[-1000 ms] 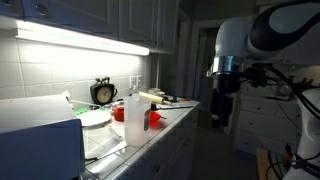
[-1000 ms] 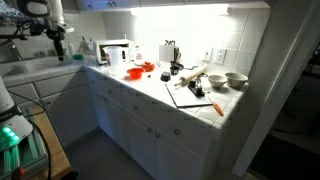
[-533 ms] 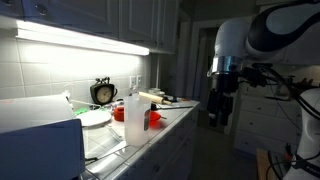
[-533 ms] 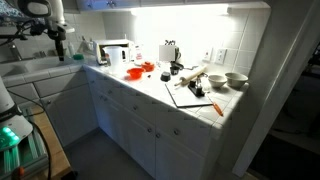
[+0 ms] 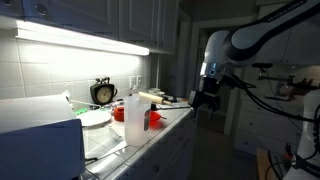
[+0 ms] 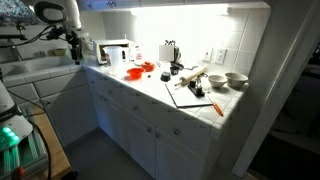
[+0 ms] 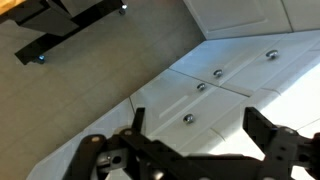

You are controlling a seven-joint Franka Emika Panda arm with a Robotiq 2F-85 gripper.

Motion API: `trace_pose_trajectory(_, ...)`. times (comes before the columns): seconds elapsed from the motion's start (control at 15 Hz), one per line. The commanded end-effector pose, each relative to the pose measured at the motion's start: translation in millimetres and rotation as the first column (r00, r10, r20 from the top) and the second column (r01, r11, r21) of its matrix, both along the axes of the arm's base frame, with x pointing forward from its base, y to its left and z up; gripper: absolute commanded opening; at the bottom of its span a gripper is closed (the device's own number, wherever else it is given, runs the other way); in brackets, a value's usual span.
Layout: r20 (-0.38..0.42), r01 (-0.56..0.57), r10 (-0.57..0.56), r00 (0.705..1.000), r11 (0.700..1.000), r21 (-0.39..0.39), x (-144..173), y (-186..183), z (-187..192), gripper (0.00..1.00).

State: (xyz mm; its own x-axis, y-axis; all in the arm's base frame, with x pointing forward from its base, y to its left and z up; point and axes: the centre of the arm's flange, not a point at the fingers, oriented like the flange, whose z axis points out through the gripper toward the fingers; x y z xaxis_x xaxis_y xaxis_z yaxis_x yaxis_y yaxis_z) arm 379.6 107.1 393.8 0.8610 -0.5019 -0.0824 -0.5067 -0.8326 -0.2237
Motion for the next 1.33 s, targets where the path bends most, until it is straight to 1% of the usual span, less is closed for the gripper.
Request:
trace_pose_trajectory(0.0, 0.014, -0.057, 0.057, 0.998, 0.998, -0.03, 43, -36, -4, 1.0)
trace_pose_trajectory(0.13, -0.046, -0.101, 0.097, 0.994, 0.991, -0.086, 56, -64, -5, 1.0)
trace_pose_trajectory(0.2, -0.067, -0.07, 0.061, 0.996, 0.989, -0.132, 61, -74, -5, 1.0)
trace_pose_trajectory(0.27, -0.024, -0.061, 0.059, 0.998, 0.995, -0.084, 38, -61, -9, 1.0)
trace_pose_trajectory(0.4, -0.044, -0.054, 0.05, 0.998, 0.992, -0.111, 48, -78, -10, 1.0)
trace_pose_trajectory(0.6, -0.051, -0.059, 0.053, 0.997, 0.992, -0.113, 53, -78, -12, 1.0)
trace_pose_trajectory(0.67, -0.051, -0.078, 0.072, 0.996, 0.989, -0.129, 50, -76, -11, 1.0)
trace_pose_trajectory(0.8, -0.07, -0.07, 0.06, 0.996, 0.988, -0.139, 56, -86, -15, 1.0)
trace_pose_trajectory(0.93, -0.06, -0.049, 0.04, 0.997, 0.985, -0.164, 66, -103, -19, 1.0)
trace_pose_trajectory(1.0, -0.064, -0.061, 0.05, 0.997, 0.982, -0.177, 74, -113, -25, 1.0)
trace_pose_trajectory(1.13, -0.049, -0.068, 0.059, 0.997, 0.976, -0.209, 83, -130, -32, 1.0)
trace_pose_trajectory(1.27, -0.002, -0.139, 0.143, 0.99, 0.962, -0.236, 90, -143, -38, 1.0)
